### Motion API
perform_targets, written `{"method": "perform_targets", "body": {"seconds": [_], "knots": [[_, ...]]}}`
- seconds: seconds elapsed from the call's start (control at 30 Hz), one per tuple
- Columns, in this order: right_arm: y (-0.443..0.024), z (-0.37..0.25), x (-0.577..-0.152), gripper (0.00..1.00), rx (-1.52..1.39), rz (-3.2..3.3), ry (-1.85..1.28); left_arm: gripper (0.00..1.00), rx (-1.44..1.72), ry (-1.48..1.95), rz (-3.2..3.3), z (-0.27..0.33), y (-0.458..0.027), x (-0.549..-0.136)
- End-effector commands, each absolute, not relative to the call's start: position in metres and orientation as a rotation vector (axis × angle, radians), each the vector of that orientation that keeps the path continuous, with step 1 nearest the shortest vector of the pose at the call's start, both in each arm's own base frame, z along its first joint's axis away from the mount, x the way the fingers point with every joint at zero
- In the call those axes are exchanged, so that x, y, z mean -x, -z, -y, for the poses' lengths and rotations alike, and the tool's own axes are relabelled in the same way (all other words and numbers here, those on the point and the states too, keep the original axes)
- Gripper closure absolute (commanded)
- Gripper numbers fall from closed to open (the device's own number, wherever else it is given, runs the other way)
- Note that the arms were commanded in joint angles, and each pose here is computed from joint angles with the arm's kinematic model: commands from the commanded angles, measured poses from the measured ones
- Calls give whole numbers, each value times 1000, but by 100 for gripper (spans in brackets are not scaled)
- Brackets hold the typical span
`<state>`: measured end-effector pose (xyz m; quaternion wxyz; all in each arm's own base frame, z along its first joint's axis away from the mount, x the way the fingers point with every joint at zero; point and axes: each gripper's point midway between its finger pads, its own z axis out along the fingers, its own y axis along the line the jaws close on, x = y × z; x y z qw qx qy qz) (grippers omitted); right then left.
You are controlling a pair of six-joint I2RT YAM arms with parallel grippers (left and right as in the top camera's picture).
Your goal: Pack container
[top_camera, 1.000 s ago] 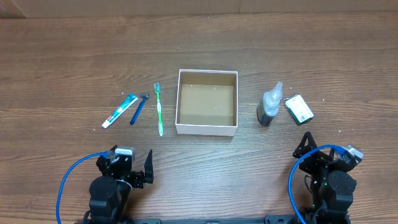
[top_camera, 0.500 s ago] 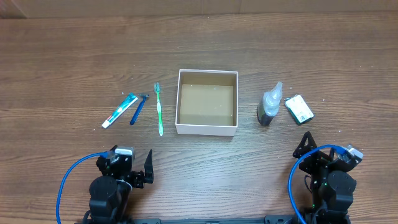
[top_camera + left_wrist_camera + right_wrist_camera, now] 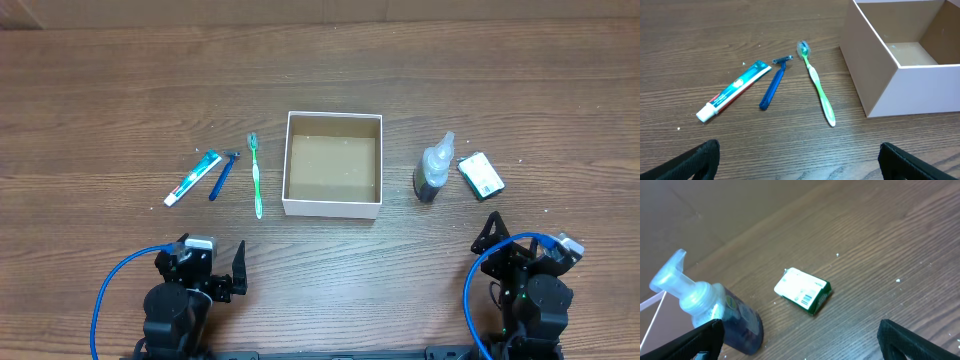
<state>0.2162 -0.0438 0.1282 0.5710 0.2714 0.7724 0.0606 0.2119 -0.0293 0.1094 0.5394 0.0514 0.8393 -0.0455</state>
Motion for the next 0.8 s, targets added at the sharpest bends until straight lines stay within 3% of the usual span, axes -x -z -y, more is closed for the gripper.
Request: {"method": "perform_targets", "body": {"seconds": [0.0, 0.13, 0.3, 0.57, 0.77], "knots": [[-133, 37, -220, 0, -659, -1777, -230, 0, -130, 116, -1990, 31, -109, -212], [-140, 6, -225, 0, -604, -1785, -458, 0, -129, 117, -1990, 31, -109, -212], [-201, -33, -227, 0, -315, -1644, -651, 0, -129, 117, -1990, 31, -109, -212], [-283, -45, -223, 0, -207, -1723, -641, 0, -130, 116, -1990, 31, -109, -212], [-305, -38, -266, 0, -191, -2028, -555, 0, -129, 117, -1990, 31, -109, -212]]}}
